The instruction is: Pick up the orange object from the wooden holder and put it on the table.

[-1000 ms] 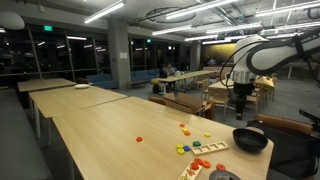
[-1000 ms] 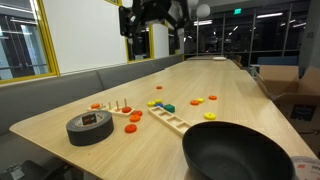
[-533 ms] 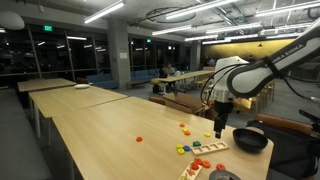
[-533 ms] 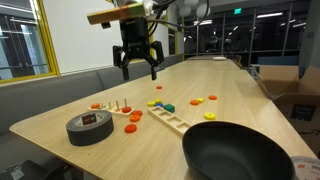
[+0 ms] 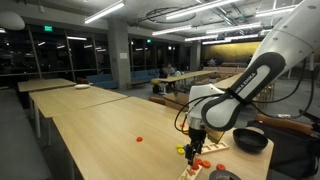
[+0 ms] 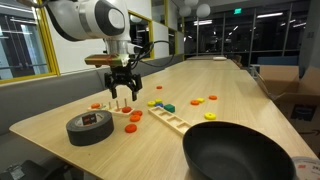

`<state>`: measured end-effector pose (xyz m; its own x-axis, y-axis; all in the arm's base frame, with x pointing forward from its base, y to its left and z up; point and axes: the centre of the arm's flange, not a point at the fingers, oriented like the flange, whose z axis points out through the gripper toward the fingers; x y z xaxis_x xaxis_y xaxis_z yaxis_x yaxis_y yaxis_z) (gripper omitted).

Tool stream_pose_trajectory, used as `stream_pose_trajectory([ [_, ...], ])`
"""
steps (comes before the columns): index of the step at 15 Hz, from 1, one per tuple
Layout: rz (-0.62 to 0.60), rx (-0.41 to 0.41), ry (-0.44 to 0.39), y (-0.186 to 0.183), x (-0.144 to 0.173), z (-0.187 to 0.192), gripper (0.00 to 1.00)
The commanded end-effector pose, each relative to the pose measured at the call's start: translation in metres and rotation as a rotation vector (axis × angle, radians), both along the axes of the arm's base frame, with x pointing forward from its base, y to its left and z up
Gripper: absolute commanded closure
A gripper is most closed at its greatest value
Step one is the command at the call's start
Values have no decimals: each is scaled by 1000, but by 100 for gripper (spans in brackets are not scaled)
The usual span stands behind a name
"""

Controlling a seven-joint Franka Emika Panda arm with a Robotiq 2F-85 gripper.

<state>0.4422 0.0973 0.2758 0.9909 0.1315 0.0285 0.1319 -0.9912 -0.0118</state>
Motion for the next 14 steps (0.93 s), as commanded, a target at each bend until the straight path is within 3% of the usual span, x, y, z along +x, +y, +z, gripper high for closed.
stream_pose_trajectory([
  [1,-29,-1,-32,27,43,-25,0],
  [8,-77,-29,-90,26,66,-24,0],
  [14,-174,-73,-74,13,50,-16,0],
])
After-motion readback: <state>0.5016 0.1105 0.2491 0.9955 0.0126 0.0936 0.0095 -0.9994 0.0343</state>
